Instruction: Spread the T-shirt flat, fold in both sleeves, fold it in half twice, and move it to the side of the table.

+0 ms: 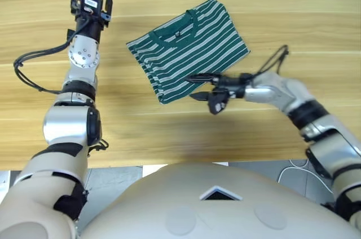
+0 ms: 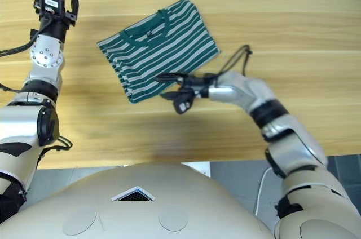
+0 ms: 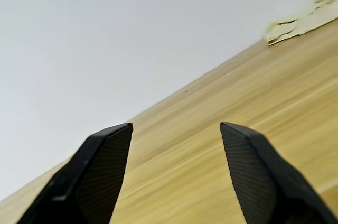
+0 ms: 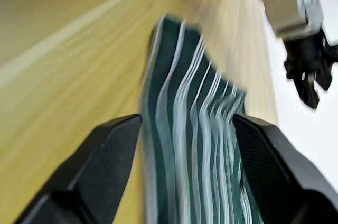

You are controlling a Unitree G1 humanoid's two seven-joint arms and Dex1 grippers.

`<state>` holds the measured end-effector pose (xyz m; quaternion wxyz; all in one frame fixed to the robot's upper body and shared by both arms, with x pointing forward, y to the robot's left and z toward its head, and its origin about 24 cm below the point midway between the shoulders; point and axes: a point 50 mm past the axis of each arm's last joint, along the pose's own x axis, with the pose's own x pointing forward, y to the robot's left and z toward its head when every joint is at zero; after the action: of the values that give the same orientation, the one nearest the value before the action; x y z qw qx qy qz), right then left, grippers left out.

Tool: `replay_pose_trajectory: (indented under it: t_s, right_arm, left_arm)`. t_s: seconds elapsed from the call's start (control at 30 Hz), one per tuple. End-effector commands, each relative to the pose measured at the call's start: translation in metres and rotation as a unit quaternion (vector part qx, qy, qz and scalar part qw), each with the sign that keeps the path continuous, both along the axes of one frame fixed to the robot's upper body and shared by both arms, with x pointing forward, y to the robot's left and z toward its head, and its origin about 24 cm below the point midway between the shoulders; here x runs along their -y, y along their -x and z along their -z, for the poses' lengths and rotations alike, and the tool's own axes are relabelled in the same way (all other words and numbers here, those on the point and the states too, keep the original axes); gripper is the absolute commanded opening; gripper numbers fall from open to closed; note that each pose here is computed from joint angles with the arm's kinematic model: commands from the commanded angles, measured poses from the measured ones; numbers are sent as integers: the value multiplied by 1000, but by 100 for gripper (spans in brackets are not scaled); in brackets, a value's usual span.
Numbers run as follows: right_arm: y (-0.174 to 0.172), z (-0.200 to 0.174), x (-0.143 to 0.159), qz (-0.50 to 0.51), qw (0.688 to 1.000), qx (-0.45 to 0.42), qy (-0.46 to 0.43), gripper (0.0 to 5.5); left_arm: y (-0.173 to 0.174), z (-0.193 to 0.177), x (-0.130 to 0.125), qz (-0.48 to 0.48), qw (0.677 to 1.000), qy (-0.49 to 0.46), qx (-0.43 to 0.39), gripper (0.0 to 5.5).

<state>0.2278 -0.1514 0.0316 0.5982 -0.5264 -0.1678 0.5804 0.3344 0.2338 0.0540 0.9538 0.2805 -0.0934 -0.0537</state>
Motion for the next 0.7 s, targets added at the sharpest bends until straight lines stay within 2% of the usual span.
replay_pose_trajectory:
  t_s: [0.03, 0.07, 0.13, 0.2, 0.27, 0.33, 0.47, 0.53, 0.7]
  right_arm:
    - [11, -27, 101, 203, 975, 29, 85, 323]
    - [13, -34, 116, 241, 965, 44, 90, 323]
    - [14, -46, 121, 268, 958, 65, 75, 323]
    - [5, -57, 111, 271, 957, 99, 27, 323]
    - [-9, -62, 90, 263, 956, 128, -32, 323]
    - [-18, -60, 71, 249, 957, 136, -60, 323]
    - [-19, -46, 62, 242, 961, 124, -56, 323]
    - [-17, -43, 62, 242, 961, 121, -51, 323]
    - [-17, -40, 57, 230, 965, 122, -39, 323]
  left_arm:
    - [10, 7, 31, 141, 985, -103, -2, 309]
    - [13, 9, 40, 180, 975, -131, -2, 309]
    - [18, 11, 62, 265, 947, -180, 4, 309]
    - [24, 14, 80, 342, 910, -232, 4, 309]
    - [24, 25, 89, 383, 874, -298, -34, 309]
    - [14, 34, 78, 350, 847, -395, -68, 309]
    - [-1, 17, 45, 246, 879, -404, -52, 309]
    - [3, 22, 29, 220, 878, -420, -64, 309]
    - [40, 52, 15, 277, 857, -420, -115, 309]
